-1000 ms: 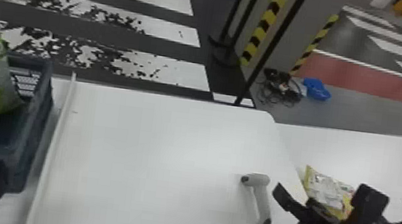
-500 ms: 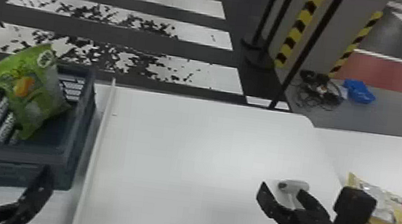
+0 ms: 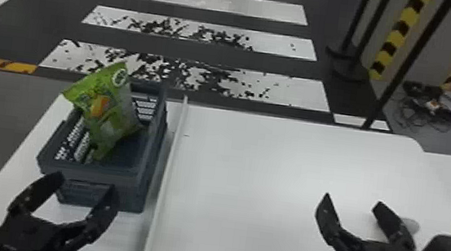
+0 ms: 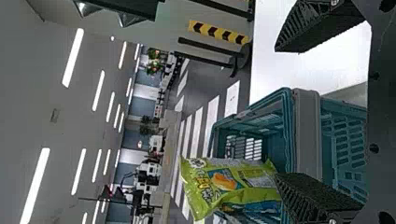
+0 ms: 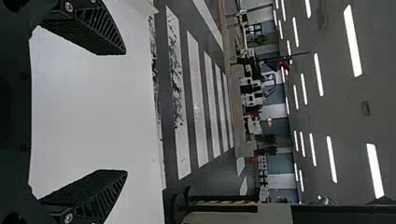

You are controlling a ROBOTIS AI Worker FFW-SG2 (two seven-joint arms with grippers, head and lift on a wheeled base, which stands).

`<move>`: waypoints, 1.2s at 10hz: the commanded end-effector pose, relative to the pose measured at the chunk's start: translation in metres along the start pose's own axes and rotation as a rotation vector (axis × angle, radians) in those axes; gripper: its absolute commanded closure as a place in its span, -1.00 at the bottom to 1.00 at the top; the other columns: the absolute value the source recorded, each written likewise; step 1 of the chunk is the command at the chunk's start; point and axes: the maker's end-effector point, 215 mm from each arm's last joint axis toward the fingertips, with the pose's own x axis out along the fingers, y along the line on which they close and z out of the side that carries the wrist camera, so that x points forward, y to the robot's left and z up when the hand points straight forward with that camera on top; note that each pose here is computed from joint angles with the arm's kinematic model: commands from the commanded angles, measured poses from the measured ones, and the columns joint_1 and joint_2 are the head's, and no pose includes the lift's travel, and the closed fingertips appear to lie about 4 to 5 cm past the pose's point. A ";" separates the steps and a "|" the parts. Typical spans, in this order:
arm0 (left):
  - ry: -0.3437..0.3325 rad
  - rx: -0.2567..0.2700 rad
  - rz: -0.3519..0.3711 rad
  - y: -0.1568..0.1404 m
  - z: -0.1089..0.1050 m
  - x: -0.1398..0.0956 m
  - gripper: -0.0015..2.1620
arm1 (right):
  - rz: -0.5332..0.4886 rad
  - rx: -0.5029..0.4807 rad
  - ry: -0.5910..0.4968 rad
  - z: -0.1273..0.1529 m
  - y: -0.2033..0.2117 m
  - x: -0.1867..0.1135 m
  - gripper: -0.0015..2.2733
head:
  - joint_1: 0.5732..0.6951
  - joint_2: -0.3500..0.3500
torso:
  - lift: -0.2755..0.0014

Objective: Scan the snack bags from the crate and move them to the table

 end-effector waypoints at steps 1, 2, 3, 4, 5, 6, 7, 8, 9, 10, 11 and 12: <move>0.028 -0.002 0.019 0.016 0.001 -0.006 -0.97 | -0.001 0.009 -0.023 0.007 0.001 -0.006 -0.92 | 1.00 -0.03 | 0.30; 0.023 0.018 0.013 0.020 0.018 -0.010 -0.97 | -0.001 0.007 -0.026 0.009 0.000 -0.007 -0.92 | 1.00 0.01 | 0.30; 0.016 0.055 0.014 0.023 0.041 -0.014 -0.97 | 0.001 0.006 -0.031 0.012 0.001 -0.008 -0.92 | 1.00 0.05 | 0.30; -0.014 0.077 0.037 0.038 0.066 -0.014 -0.97 | 0.014 0.010 -0.035 0.014 0.006 -0.009 -0.92 | 1.00 0.07 | 0.30; -0.028 0.081 0.063 0.056 0.081 -0.008 -0.97 | 0.032 0.012 -0.032 0.014 0.012 -0.010 -0.92 | 1.00 0.12 | 0.30; -0.018 0.087 0.092 0.074 0.089 -0.003 -0.97 | 0.044 0.009 -0.030 0.013 0.016 -0.009 -0.92 | 1.00 0.22 | 0.30; -0.017 0.091 0.101 0.085 0.090 0.006 -0.97 | 0.046 0.004 -0.027 0.013 0.015 -0.011 -0.92 | 1.00 0.31 | 0.30; -0.016 0.088 0.107 0.096 0.087 0.013 -0.97 | 0.044 0.001 -0.018 0.009 0.013 -0.015 -0.92 | 1.00 0.37 | 0.30; -0.016 0.082 0.106 0.106 0.084 0.022 -0.97 | 0.050 -0.001 -0.019 0.010 0.013 -0.016 -0.92 | 1.00 0.39 | 0.30; -0.020 0.074 0.111 0.117 0.083 0.031 -0.97 | 0.052 0.002 -0.013 0.007 0.014 -0.018 -0.92 | 1.00 0.41 | 0.30; -0.026 0.063 0.120 0.128 0.084 0.040 -0.97 | 0.065 0.008 -0.010 0.005 0.020 -0.018 -0.92 | 1.00 0.44 | 0.30; -0.026 0.050 0.123 0.137 0.080 0.052 -0.97 | 0.061 0.016 -0.009 0.004 0.021 -0.018 -0.92 | 1.00 0.48 | 0.30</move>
